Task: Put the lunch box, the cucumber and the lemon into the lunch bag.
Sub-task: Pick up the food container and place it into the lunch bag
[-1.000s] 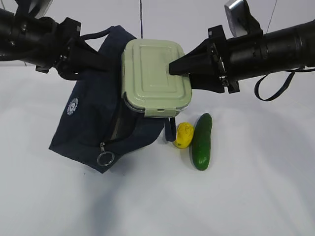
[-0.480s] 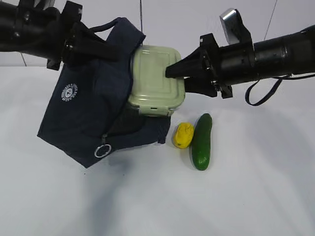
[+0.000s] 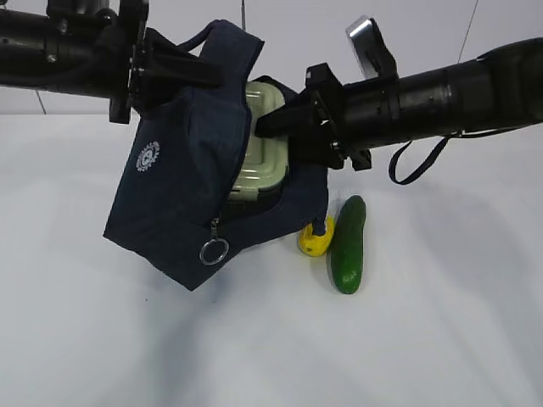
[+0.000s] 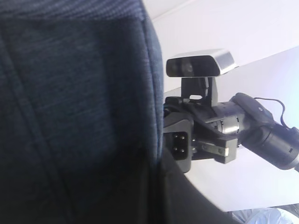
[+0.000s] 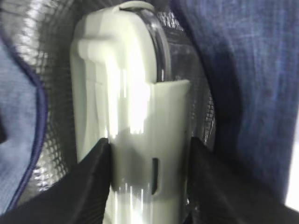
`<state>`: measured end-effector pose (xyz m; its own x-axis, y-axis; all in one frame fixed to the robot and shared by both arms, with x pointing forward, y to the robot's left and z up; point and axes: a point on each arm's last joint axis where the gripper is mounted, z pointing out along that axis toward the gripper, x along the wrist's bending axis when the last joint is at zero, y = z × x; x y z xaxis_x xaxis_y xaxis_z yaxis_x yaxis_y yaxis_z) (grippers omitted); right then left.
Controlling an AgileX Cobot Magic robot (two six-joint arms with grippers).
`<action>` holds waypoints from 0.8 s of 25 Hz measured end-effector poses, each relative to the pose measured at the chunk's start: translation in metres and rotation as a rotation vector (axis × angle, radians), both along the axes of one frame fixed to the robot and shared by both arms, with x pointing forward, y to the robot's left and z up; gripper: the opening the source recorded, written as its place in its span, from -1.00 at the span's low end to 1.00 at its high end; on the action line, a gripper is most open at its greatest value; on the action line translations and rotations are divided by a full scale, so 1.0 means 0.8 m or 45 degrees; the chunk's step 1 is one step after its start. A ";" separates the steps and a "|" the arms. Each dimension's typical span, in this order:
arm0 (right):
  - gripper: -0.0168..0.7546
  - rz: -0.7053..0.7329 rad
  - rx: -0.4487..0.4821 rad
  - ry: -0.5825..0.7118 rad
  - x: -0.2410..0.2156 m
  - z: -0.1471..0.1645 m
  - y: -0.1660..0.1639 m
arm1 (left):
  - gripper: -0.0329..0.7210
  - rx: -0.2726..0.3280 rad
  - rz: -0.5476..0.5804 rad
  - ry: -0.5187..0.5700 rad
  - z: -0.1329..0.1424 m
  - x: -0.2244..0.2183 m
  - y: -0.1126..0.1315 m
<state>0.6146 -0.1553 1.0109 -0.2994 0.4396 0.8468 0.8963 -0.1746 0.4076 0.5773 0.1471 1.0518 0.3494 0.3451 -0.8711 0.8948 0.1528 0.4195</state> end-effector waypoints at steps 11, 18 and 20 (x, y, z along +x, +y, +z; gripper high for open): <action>0.00 0.003 0.007 0.086 0.024 -0.049 0.033 | -0.93 0.041 -0.020 0.030 -0.037 0.015 -0.003; 0.00 0.038 0.004 0.130 0.037 -0.080 0.057 | -0.93 0.050 -0.012 0.023 -0.038 0.016 -0.003; 0.00 0.038 0.003 0.136 0.038 -0.084 0.057 | -0.93 0.056 -0.002 0.022 -0.038 0.017 -0.002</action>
<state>0.6448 -0.1096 0.9440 -0.2205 0.4301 0.8754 0.9394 -0.1480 0.3094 0.5906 0.1451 1.0210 0.3349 0.3824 -0.8611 0.9022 0.1336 0.4102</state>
